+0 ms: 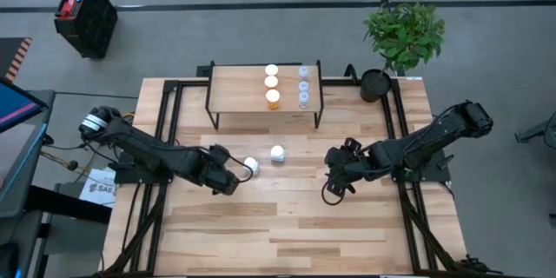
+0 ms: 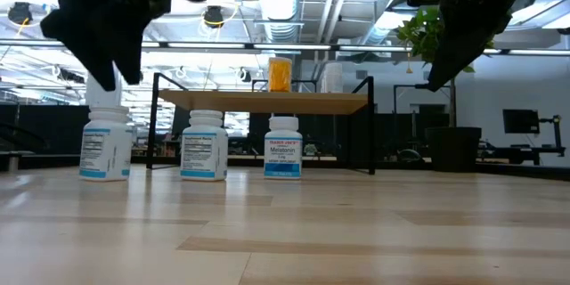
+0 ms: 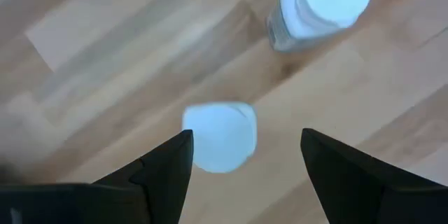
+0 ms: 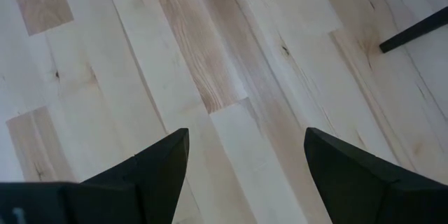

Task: Pick and place medicine bottles onto shelf by color
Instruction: Put the bottom white pill bottle on the shelf

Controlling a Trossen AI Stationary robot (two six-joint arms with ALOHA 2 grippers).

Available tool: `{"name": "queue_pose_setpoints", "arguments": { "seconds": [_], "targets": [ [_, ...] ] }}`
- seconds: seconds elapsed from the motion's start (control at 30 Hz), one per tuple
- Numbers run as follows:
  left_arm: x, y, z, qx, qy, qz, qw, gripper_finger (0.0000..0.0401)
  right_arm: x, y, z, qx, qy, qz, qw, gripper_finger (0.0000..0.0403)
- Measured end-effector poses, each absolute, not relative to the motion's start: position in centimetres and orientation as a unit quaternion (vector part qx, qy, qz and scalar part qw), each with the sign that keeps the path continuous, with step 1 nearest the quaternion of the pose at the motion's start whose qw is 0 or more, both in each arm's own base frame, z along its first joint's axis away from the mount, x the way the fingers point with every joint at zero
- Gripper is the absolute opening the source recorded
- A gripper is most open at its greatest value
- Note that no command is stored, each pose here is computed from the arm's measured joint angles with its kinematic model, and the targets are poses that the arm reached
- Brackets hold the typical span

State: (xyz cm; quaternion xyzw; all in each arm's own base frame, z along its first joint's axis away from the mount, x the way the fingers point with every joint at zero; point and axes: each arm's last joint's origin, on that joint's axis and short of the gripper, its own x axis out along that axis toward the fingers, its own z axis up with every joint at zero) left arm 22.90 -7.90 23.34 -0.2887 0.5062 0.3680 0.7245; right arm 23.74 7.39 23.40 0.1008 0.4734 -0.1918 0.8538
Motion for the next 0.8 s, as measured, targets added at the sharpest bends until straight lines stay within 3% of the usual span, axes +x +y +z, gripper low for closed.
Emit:
{"name": "queue_pose_setpoints", "arguments": {
  "seconds": [0.1, 0.33, 0.8],
  "targets": [
    [22.8, -7.7, 24.0, -0.282, 0.502, 0.358, 0.735, 0.0251, 23.7, 7.4, 23.4, 0.100, 0.475, -0.192, 0.853, 0.0306],
    [22.9, -7.1, 23.3, -0.291, 0.537, 0.362, 0.704, 0.0253, 23.7, 7.4, 23.4, 0.098, 0.476, -0.192, 0.853, 0.0306],
    [23.2, -6.2, 22.7, -0.284, 0.547, 0.380, 0.690, 0.0261, 23.5, 7.3, 23.3, 0.094, 0.482, -0.194, 0.849, 0.0306]
  ]
}}
